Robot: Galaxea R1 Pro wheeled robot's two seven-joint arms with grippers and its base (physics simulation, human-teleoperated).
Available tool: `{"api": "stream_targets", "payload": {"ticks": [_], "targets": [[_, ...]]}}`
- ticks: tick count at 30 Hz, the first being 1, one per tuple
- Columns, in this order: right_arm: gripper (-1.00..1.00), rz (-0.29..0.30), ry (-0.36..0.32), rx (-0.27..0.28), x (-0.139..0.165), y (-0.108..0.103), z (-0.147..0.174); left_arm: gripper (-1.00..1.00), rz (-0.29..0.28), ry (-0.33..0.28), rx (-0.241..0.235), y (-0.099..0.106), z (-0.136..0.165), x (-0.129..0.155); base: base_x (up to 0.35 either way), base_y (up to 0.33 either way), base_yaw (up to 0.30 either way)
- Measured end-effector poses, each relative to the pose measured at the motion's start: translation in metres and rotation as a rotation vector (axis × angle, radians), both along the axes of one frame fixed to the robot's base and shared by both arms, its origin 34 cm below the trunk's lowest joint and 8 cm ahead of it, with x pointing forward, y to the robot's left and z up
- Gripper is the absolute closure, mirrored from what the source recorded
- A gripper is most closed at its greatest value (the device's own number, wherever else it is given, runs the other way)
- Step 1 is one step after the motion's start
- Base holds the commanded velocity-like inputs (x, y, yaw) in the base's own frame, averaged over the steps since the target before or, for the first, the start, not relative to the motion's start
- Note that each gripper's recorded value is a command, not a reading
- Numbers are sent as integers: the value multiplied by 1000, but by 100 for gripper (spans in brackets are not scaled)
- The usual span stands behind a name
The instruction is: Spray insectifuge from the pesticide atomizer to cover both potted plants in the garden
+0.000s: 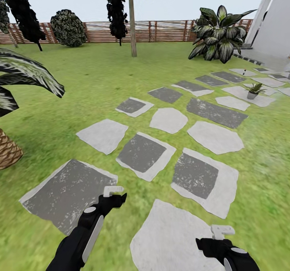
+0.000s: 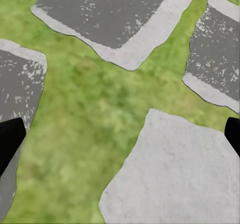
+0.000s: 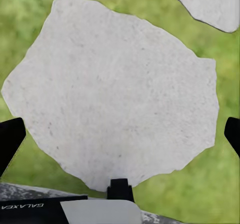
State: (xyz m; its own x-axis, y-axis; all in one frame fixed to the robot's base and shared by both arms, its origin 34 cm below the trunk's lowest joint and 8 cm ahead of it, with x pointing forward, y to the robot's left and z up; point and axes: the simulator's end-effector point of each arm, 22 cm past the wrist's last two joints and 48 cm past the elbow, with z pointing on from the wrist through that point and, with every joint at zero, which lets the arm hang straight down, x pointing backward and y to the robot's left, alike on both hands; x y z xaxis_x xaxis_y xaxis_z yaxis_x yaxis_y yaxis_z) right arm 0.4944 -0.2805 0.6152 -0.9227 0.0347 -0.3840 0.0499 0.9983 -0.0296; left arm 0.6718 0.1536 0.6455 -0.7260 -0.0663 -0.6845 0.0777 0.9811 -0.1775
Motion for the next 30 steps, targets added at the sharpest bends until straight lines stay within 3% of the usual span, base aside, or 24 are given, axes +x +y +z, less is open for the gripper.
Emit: {"api": "stream_targets", "payload": {"ticks": [30], "targets": [[-100, -1, 0, -1, 0, -1, 0, -100, 2, 0, 5, 1, 0, 0, 340, 0, 0]]}}
